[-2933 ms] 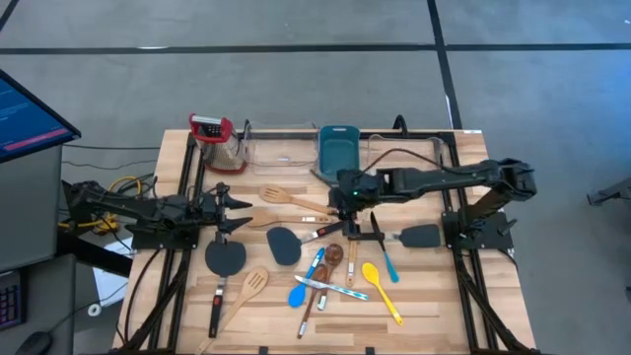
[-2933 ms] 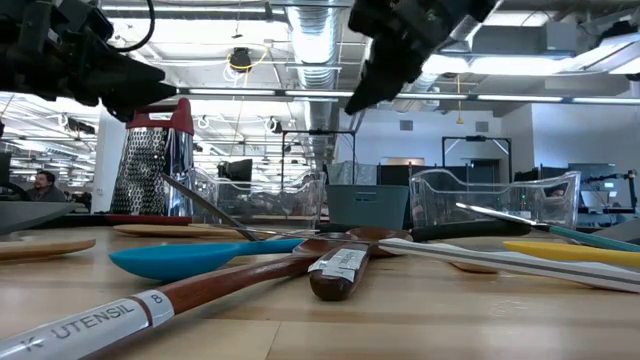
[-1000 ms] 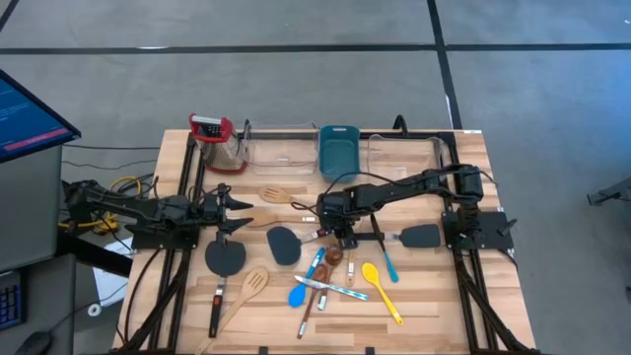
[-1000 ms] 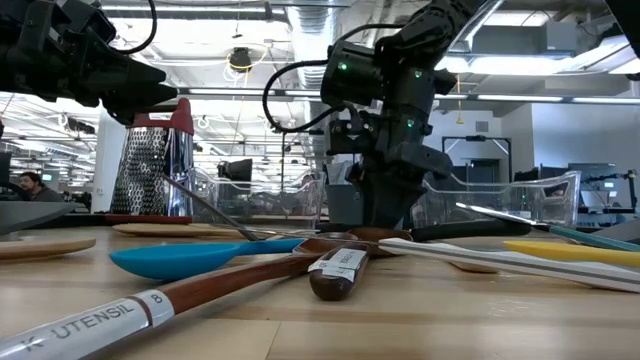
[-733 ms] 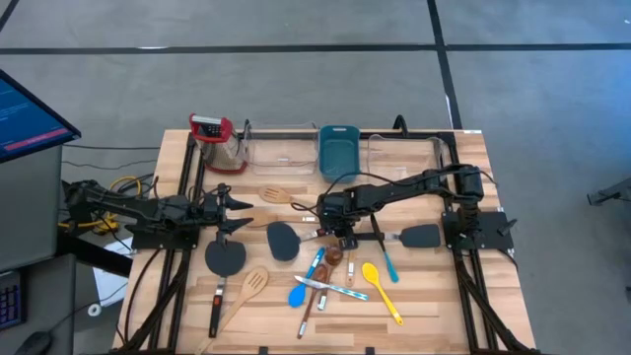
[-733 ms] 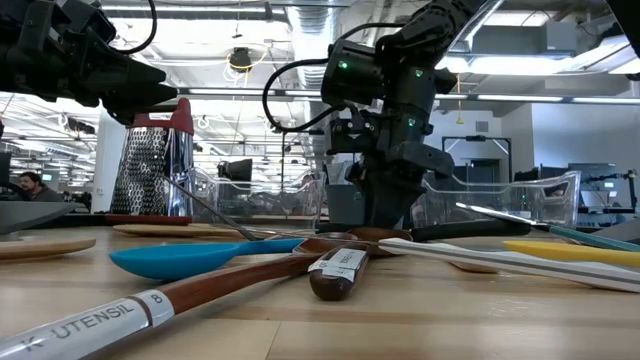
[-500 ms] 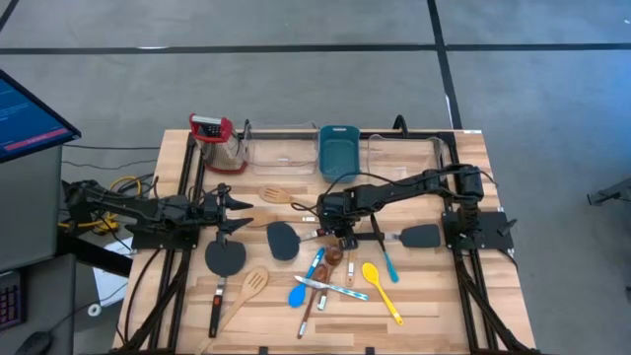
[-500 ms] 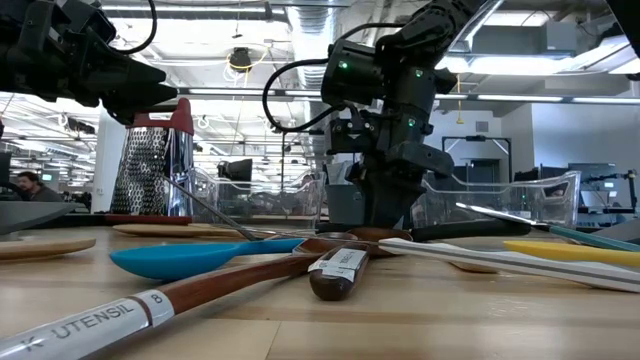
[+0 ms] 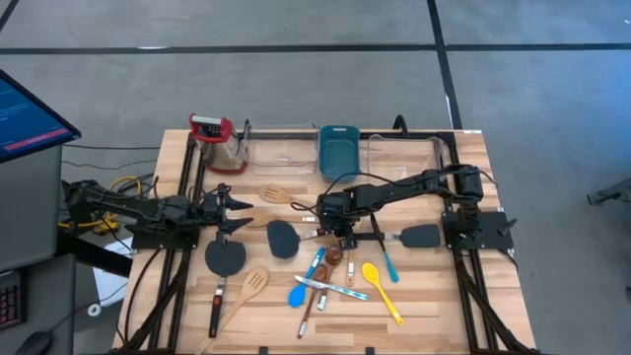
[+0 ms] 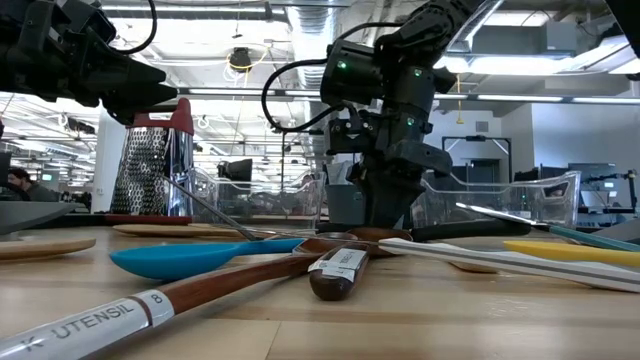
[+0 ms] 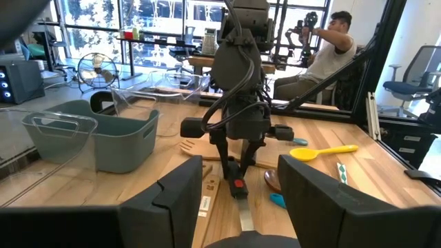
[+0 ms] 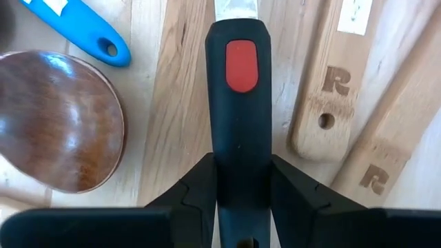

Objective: Pick & Place Kitchen Items
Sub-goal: Put the black spatula into the right transparent bin

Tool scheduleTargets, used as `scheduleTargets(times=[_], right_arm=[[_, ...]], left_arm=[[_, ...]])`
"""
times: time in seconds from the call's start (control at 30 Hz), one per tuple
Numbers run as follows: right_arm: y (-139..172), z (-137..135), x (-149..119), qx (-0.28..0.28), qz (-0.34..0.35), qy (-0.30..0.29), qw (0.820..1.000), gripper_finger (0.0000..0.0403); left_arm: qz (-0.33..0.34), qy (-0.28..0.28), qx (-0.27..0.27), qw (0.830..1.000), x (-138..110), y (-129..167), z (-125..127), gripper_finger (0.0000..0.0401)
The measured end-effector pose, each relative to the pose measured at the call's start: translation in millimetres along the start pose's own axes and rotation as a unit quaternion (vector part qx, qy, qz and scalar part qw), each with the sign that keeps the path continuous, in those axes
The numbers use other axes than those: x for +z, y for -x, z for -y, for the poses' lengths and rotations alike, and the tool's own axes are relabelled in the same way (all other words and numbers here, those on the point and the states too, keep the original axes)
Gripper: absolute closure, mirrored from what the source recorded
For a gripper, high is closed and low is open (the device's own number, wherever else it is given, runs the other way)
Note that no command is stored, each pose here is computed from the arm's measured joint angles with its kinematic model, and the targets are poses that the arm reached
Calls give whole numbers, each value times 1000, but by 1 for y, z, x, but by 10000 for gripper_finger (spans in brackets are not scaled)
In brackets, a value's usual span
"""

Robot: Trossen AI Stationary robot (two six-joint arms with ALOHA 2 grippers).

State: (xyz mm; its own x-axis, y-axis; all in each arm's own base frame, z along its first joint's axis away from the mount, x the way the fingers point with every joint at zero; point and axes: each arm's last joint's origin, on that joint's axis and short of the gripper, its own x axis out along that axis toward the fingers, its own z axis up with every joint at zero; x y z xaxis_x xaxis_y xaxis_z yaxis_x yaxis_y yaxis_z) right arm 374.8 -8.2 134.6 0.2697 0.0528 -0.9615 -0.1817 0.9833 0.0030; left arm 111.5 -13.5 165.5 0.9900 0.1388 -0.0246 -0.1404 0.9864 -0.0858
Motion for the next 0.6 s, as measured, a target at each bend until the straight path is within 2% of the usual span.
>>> scheduleTargets(times=[0.3,0.6], right_arm=[[21,-1,10,36,0,4,999,307],[71,7,6,23,42,5,999,307]], left_arm=[[0,0,0,1000,0,0,0,224],[1,0,-2,1000,0,0,0,224]])
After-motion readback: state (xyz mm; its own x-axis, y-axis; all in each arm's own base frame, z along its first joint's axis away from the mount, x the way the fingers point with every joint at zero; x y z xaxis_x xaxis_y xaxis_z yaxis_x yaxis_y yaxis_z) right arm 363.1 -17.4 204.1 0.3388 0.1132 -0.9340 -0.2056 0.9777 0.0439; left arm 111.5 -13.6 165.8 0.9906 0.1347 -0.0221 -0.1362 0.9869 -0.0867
